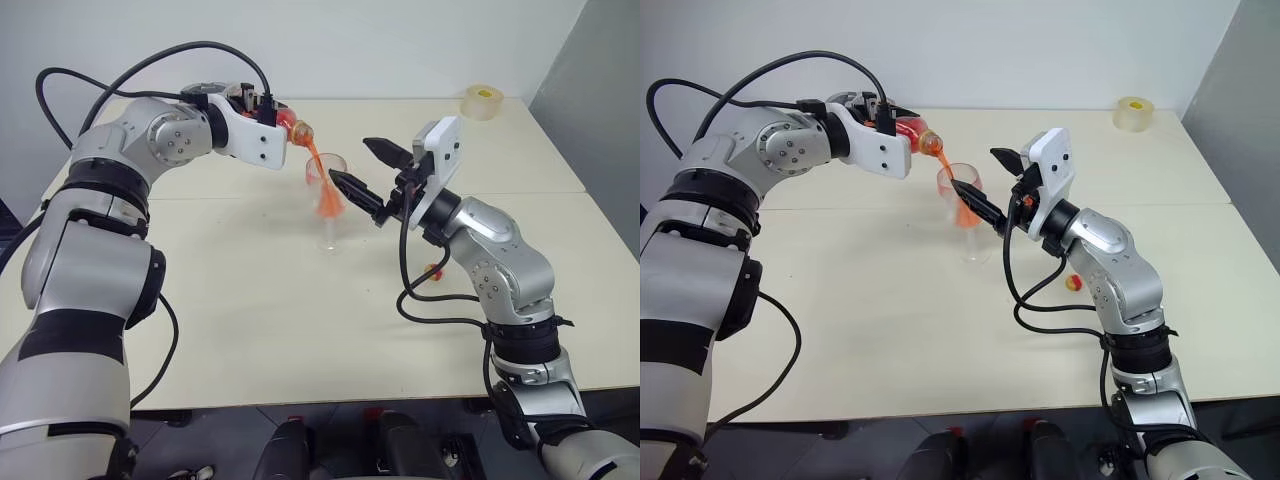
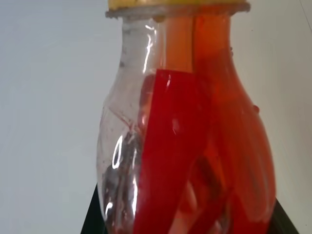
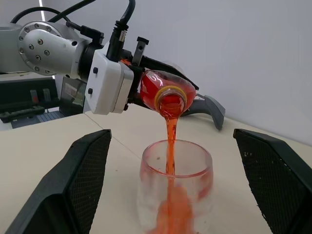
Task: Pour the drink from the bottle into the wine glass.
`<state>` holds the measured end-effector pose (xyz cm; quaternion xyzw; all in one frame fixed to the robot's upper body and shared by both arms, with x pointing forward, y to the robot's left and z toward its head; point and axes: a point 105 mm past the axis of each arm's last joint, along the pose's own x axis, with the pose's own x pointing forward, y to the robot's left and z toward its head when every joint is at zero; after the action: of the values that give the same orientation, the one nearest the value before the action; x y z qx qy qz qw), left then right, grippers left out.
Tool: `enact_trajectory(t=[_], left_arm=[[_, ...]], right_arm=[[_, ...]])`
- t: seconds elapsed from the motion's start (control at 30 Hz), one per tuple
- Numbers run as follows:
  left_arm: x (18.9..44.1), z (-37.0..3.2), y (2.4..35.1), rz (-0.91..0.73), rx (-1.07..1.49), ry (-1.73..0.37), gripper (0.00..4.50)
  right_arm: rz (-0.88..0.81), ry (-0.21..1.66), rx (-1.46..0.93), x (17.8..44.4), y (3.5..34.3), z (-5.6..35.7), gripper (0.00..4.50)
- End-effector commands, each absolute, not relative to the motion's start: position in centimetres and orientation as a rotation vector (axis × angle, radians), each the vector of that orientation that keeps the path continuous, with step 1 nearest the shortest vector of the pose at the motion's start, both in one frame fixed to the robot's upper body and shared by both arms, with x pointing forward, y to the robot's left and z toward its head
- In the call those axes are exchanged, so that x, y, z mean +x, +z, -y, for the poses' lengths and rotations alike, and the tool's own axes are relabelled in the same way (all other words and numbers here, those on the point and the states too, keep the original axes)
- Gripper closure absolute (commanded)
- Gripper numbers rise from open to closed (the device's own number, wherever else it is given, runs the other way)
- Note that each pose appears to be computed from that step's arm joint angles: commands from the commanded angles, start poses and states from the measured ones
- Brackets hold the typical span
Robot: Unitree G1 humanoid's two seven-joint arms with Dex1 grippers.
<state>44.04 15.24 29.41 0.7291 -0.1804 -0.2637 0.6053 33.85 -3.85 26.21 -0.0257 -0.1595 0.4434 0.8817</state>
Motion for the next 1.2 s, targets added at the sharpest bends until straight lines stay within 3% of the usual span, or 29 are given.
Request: enact_trajectory(t=[0.03,1.2], left_arm=[[43.61,-15.32,32.38,0.487,1.703,-0.543,3.19],[43.45,-15.48,33.08,0.494,1.795,-0.530,3.19]], right_arm=[[0.398,0.938,-0.077,33.33,27.72,3.59,0.20],[0.408,0.958,-0.089,33.03,27.38,3.02,0.20]])
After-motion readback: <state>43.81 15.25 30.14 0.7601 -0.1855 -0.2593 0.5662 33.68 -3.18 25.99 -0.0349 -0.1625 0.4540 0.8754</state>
